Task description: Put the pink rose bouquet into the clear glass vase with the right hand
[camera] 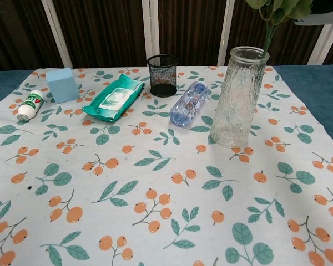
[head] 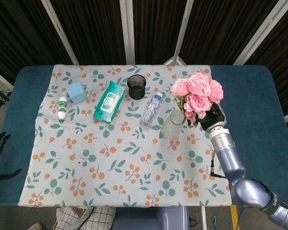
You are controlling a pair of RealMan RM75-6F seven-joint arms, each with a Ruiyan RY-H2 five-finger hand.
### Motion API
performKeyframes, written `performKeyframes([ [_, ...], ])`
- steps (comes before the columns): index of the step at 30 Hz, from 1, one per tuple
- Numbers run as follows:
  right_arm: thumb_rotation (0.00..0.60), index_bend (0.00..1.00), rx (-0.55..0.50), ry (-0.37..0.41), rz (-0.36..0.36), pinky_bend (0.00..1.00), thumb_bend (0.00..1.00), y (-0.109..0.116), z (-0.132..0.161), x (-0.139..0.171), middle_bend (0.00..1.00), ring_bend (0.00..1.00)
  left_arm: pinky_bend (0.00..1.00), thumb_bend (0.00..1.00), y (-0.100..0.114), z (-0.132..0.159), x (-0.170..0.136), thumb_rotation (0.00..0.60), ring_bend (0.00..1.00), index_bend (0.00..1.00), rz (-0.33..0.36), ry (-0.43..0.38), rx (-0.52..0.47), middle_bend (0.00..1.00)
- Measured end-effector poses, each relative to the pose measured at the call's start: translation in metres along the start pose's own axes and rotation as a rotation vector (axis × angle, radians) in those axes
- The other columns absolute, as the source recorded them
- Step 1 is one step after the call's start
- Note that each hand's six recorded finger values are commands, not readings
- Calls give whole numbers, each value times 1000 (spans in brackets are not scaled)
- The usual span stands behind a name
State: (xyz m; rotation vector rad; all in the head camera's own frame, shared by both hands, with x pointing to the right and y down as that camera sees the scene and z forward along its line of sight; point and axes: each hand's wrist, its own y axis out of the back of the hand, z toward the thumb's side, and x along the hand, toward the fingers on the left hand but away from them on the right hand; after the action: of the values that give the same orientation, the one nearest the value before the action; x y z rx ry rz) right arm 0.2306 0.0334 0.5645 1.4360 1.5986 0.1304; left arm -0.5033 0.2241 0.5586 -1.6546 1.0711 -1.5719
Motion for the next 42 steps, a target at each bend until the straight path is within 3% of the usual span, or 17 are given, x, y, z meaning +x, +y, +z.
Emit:
performKeyframes([
  [9, 600, 480, 64, -33, -25, 448, 373, 9, -18, 1, 509, 528, 0, 0, -1, 1, 0, 600, 0, 0, -7, -1, -2, 0],
  [17, 600, 480, 123, -49, -9, 445, 374, -5, -42, -11, 509, 523, 0, 0, -2, 1, 0, 600, 0, 0, -11, -3, -11, 0],
  [30, 600, 460, 203, -30, -74, 265, 374, 7, -44, -26, 509, 461, 0, 0, -2, 1, 0, 600, 0, 0, -16, 1, -21, 0],
  [34, 600, 396, 205, -37, -82, 154, 374, 12, -45, -24, 478, 355, 0, 0, -2, 1, 0, 600, 0, 0, -16, 2, -21, 0],
  [38, 600, 273, 206, -44, -82, 67, 374, 13, -45, -21, 363, 216, 0, 0, -2, 1, 0, 600, 0, 0, -16, 1, -22, 0],
  [42, 600, 187, 212, -53, -82, 29, 374, 16, -48, -16, 278, 139, 0, 0, -1, 2, 0, 600, 0, 0, -13, -1, -22, 0],
])
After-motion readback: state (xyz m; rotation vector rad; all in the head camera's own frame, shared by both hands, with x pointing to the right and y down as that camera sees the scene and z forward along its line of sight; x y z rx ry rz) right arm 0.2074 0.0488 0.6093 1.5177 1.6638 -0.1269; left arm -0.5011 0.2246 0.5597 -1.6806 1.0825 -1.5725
